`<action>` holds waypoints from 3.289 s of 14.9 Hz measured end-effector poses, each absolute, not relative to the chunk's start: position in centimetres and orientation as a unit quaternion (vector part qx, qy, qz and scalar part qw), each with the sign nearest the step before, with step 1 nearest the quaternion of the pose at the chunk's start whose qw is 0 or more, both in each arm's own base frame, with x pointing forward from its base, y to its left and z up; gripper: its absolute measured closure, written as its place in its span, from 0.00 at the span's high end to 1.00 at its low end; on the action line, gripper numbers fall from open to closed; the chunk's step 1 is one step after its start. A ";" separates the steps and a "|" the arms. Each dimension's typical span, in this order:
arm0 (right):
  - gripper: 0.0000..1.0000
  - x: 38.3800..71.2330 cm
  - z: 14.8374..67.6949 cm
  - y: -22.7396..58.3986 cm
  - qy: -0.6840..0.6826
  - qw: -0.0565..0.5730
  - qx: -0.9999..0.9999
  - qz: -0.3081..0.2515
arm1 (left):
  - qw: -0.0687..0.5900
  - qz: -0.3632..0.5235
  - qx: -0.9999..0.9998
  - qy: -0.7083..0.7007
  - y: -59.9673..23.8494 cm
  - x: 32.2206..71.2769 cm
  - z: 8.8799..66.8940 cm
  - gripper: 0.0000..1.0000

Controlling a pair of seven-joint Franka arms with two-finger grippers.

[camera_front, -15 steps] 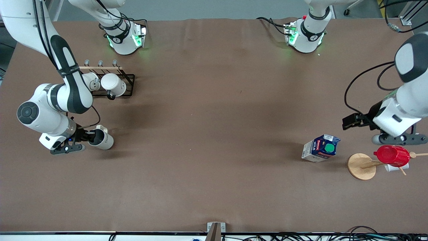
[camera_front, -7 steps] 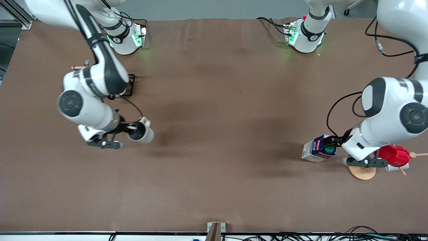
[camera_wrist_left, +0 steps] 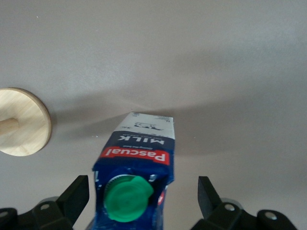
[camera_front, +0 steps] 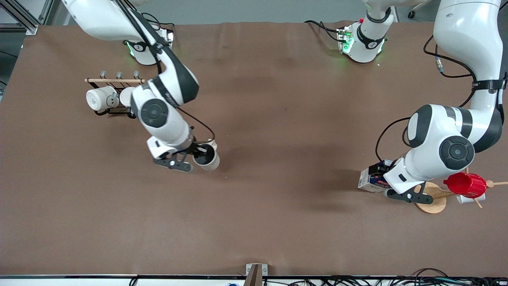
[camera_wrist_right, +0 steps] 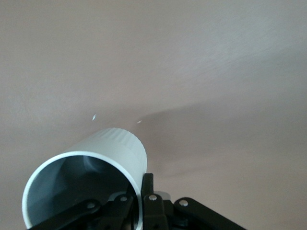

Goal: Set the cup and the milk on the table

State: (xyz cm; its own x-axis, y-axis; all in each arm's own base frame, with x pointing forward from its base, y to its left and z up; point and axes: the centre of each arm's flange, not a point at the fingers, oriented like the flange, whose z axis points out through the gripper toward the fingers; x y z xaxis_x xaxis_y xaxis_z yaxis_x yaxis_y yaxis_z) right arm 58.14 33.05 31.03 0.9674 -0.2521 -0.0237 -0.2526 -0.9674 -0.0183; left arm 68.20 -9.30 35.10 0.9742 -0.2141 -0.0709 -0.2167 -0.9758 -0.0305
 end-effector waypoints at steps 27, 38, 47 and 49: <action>0.22 56.0 24.6 41.3 0.092 0.005 -0.996 -0.014 | -0.074 0.064 -0.995 -0.024 -21.8 65.1 40.3 0.33; 1.00 60.7 49.6 25.0 0.204 -0.026 -0.975 -0.081 | -0.084 0.059 -0.987 -0.125 -37.6 61.5 37.2 0.33; 1.00 58.3 59.7 -0.1 0.106 -0.008 -0.994 -0.011 | -0.096 0.035 -0.987 -0.125 -44.4 58.9 33.2 0.33; 1.00 56.9 61.1 -2.6 0.086 -0.004 -0.996 -0.004 | -0.095 0.036 -0.988 -0.116 -45.4 58.2 33.2 0.33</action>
